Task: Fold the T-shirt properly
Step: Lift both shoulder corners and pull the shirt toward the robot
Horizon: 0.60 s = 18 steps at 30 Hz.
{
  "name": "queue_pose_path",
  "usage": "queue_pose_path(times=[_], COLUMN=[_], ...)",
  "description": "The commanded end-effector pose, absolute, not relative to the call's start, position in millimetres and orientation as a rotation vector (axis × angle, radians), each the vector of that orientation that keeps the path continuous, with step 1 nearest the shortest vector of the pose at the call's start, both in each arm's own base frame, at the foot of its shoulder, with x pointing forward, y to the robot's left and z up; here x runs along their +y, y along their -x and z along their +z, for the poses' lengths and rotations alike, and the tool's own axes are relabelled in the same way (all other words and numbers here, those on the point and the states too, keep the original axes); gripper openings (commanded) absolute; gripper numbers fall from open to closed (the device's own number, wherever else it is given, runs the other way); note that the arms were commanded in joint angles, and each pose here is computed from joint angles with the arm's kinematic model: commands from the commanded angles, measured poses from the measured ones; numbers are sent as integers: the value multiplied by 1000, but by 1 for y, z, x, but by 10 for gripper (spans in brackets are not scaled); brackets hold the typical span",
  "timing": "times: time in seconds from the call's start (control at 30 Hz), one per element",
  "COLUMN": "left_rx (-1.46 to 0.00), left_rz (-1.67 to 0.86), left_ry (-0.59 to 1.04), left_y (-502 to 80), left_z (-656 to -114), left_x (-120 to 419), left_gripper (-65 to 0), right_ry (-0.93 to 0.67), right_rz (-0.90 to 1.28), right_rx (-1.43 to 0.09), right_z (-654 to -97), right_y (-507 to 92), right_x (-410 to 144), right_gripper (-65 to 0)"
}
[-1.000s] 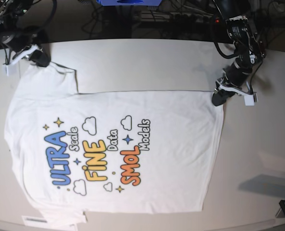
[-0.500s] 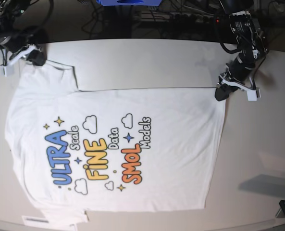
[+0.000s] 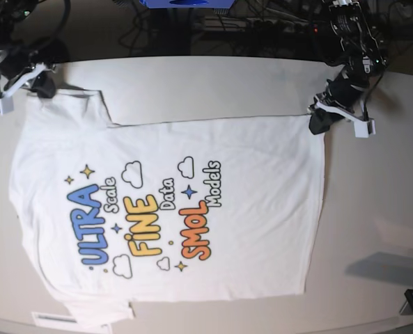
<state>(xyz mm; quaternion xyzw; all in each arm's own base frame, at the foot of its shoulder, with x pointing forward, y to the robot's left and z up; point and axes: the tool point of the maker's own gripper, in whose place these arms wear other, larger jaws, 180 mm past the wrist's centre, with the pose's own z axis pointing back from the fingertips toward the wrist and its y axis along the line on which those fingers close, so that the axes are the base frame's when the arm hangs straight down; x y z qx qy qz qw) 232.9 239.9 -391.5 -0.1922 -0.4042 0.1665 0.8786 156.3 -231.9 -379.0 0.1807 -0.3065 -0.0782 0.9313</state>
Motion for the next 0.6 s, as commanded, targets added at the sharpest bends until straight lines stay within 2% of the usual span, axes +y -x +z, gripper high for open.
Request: queue_pose_path(times=[0.0,0.23,0.37,0.57], left_rx=[-874,-836,-820,-866], left_rz=[336,342,346,270], left_ry=[399,389,382,360], left_y=[-235,-219,-211,-207], left_z=[-382,-391,-394,-367], left_x=[243,243,245,238], left_gripper=[-650,-650,-650,-650], right_ry=[-361,-358,-420,-401], right_rz=[-146,-154,-165,-119], right_rx=[-652,-609,-642,-672], right_z=[-372,-378,-371,-352], right_y=[-157,-139,-134,-129], right_x=[-236,-235,-228,-224], right_gripper=[-650,-650,-650,-650])
